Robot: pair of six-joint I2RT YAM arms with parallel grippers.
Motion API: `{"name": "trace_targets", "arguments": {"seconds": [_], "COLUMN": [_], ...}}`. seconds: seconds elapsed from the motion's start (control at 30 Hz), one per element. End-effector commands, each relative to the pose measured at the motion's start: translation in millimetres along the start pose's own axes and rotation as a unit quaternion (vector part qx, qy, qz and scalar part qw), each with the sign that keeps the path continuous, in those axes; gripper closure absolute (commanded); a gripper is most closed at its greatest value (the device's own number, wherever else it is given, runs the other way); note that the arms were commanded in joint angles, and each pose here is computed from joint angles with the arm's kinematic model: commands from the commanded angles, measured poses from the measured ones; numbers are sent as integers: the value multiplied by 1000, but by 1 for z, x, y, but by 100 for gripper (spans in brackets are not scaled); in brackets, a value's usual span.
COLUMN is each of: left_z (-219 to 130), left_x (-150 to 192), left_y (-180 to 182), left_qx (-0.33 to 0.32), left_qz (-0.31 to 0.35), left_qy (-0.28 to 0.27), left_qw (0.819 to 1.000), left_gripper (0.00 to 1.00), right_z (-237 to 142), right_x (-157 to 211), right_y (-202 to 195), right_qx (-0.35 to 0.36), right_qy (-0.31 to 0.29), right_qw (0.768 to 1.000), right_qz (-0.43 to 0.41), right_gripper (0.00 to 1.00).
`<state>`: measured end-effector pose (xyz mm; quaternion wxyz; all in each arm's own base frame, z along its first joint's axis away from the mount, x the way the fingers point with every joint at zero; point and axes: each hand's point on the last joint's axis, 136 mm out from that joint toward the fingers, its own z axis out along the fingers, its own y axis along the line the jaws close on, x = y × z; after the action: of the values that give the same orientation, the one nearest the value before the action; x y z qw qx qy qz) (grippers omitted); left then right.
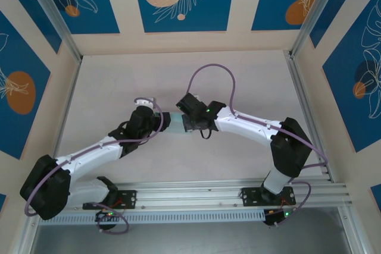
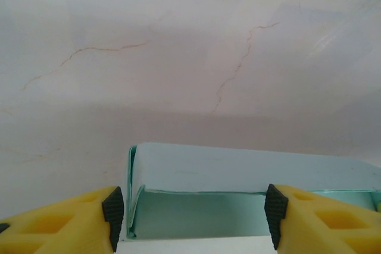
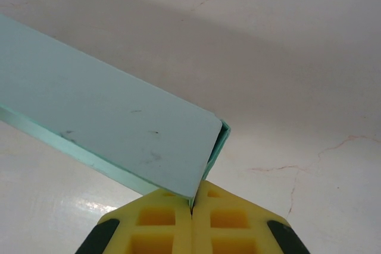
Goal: Fold the paper box
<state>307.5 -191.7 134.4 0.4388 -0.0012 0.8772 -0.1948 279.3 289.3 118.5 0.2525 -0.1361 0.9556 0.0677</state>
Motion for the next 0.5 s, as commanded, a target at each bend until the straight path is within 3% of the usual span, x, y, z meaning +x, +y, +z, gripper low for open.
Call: {"name": "trace_targets", "arguments": {"seconds": [0.0, 0.27, 0.47], "left_z": [8, 13, 13], "left_x": [39, 48, 45], "left_y": [24, 26, 24], "left_qx": [-38, -40, -37], "left_qz": [9, 6, 6], "left_qy": [59, 69, 67], "left_qw": [998, 997, 997], "left_gripper": [36, 38, 37], "right_z": [6, -9, -23], "right_x": [30, 20, 11], "right_y": [-4, 4, 9], "right_qx": [22, 3, -17], "right_qy": [60, 45, 29], "right_qw": [998, 999, 999], "right_qz": [-28, -31, -27], "right_gripper": [91, 65, 54]}}
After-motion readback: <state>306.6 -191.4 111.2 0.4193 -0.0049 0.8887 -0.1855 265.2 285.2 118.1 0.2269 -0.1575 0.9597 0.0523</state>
